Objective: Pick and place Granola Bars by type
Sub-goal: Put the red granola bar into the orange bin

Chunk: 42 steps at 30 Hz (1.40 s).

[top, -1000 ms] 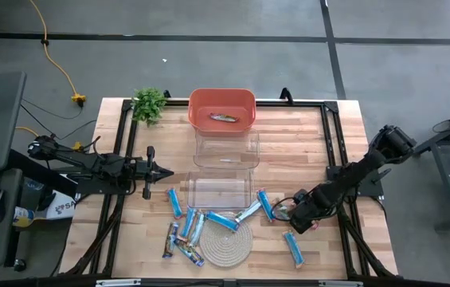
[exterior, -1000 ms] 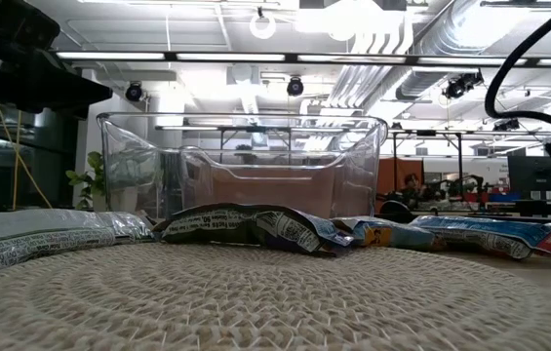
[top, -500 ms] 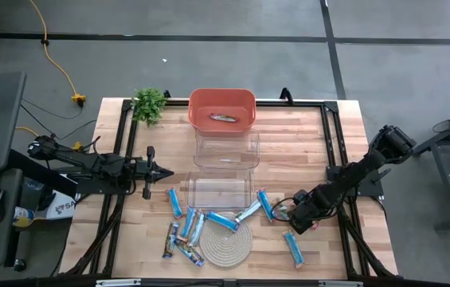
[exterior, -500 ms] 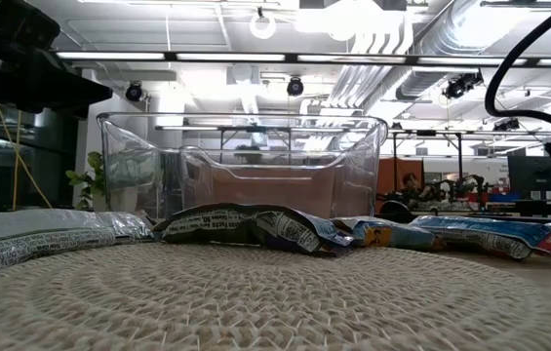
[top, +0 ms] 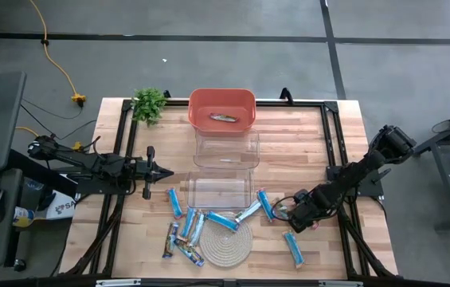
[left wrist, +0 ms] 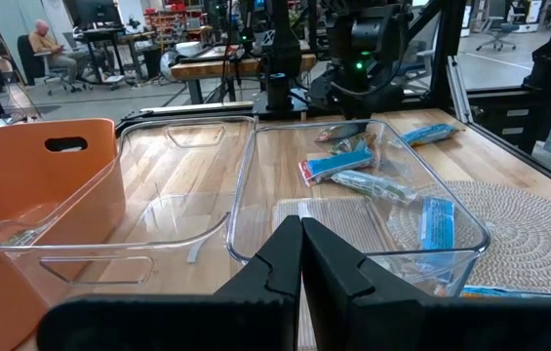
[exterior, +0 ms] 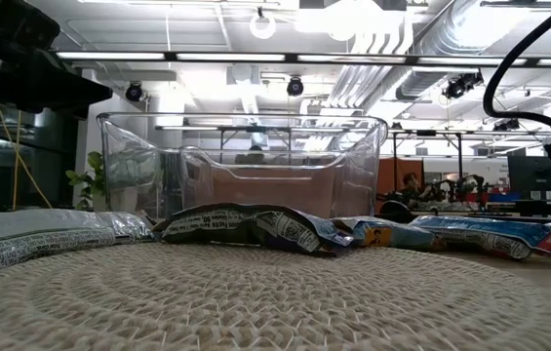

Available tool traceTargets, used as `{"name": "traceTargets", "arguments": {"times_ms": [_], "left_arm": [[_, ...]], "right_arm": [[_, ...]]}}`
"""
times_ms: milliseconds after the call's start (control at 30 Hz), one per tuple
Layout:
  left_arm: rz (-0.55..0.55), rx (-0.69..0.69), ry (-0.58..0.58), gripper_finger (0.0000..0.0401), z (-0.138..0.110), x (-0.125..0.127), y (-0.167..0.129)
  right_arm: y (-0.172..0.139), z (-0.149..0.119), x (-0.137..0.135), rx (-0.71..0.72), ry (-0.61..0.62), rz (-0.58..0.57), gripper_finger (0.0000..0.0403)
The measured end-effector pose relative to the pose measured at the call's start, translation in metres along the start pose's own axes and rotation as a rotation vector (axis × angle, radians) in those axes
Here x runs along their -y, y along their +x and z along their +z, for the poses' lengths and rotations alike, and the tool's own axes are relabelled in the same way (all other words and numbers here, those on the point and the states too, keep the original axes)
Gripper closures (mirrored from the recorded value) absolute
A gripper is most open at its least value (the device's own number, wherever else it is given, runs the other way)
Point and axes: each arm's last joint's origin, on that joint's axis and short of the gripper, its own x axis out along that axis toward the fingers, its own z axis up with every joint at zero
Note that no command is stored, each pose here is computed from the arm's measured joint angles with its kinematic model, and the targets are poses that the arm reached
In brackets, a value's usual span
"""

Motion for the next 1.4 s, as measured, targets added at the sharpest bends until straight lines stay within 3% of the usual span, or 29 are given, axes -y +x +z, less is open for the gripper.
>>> {"name": "traceTargets", "arguments": {"times_ms": [267, 800, 1100, 1400], "left_arm": [[0.000, 0.000, 0.000, 0.0394, 0.000, 0.000, 0.000], [0.000, 0.000, 0.000, 0.0394, 0.000, 0.000, 0.000], [0.000, 0.000, 0.000, 0.0394, 0.000, 0.000, 0.000], [0.000, 0.000, 0.000, 0.0394, 0.000, 0.000, 0.000]], "right_arm": [[0.000, 0.000, 0.001, -0.002, 0.005, -0.006, 0.0337], [-0.011, -0.001, 0.007, 0.035, 0.036, 0.023, 0.0346], [-0.016, -0.001, 0.002, 0.080, 0.032, 0.103, 0.0346], [-0.042, -0.001, 0.008, 0.268, 0.053, 0.266, 0.0346]]}}
